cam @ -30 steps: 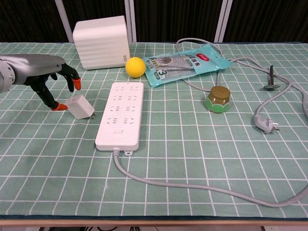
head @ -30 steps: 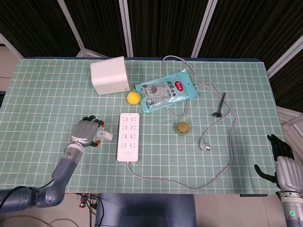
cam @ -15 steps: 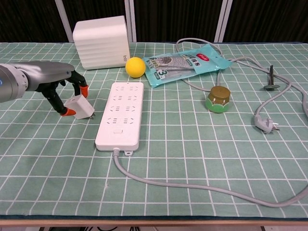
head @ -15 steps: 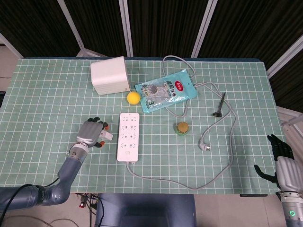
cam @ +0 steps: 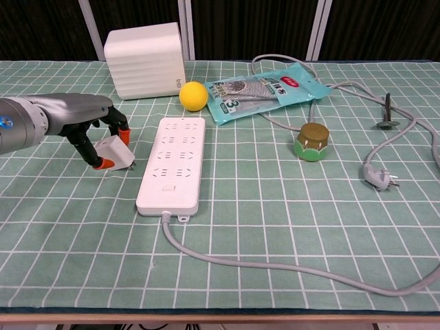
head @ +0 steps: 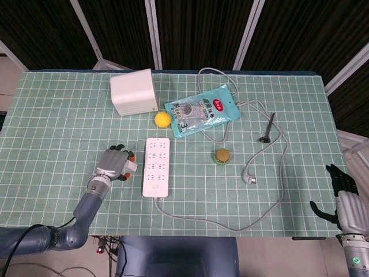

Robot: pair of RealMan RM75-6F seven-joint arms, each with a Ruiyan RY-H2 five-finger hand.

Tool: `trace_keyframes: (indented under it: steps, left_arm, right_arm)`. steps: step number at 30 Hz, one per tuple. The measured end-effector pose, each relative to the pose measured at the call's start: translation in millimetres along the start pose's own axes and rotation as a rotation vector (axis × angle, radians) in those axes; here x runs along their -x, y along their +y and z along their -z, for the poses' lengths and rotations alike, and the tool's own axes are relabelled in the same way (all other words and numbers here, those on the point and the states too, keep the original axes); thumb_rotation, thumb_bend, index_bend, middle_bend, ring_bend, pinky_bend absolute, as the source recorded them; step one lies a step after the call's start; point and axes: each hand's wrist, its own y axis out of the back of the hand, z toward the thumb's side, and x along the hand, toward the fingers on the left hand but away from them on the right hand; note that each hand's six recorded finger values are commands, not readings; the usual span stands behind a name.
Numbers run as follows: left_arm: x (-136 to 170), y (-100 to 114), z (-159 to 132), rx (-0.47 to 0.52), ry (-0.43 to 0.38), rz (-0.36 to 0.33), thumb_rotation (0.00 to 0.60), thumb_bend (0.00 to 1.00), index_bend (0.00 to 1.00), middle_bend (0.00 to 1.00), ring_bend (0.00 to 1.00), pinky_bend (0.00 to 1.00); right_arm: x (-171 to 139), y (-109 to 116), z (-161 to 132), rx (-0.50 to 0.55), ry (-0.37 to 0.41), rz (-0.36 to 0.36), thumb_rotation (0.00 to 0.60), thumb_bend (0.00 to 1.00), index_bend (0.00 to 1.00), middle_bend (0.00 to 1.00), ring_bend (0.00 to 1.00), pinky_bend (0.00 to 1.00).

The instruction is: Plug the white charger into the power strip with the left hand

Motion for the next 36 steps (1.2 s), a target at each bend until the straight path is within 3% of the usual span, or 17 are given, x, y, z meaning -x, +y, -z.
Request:
trace_keyframes:
  steps: [6, 11, 21, 31, 36]
  left_arm:
    - [0, -2, 1, 0.001, 0.004, 0.001, 0.600, 0.44, 0.50, 0.50, 0.16, 0.18]
    - [-1, -2, 3, -0.004, 0.015, -0.015, 0.600, 0.50, 0.59, 0.59, 0.20, 0.20]
    - [3, 28, -3, -0.088, 0.005, -0.092, 0.600, 0.53, 0.65, 0.65, 0.21, 0.20]
    - [-2, 70, -25, -0.249, -0.001, -0.098, 0.600, 0.54, 0.71, 0.71, 0.22, 0.18]
    - [-7, 79, -36, -0.288, 0.000, -0.089, 0.600, 0.55, 0.73, 0.73, 0.23, 0.16]
  right_arm:
    - [0, 0, 0, -0.003, -0.001, 0.004, 0.600, 0.34, 0.00, 0.00, 0.00, 0.00]
    - [0, 0, 0, -0.003, -0.001, 0.004, 0.600, 0.34, 0.00, 0.00, 0.00, 0.00]
    - [0, 0, 1, 0.002, -0.006, 0.003, 0.600, 0.34, 0.00, 0.00, 0.00, 0.00]
    - [0, 0, 2, 0.011, -0.011, -0.003, 0.600, 0.34, 0.00, 0.00, 0.00, 0.00]
    - [0, 0, 2, 0.017, -0.016, -0.006, 0.600, 0.34, 0.00, 0.00, 0.00, 0.00]
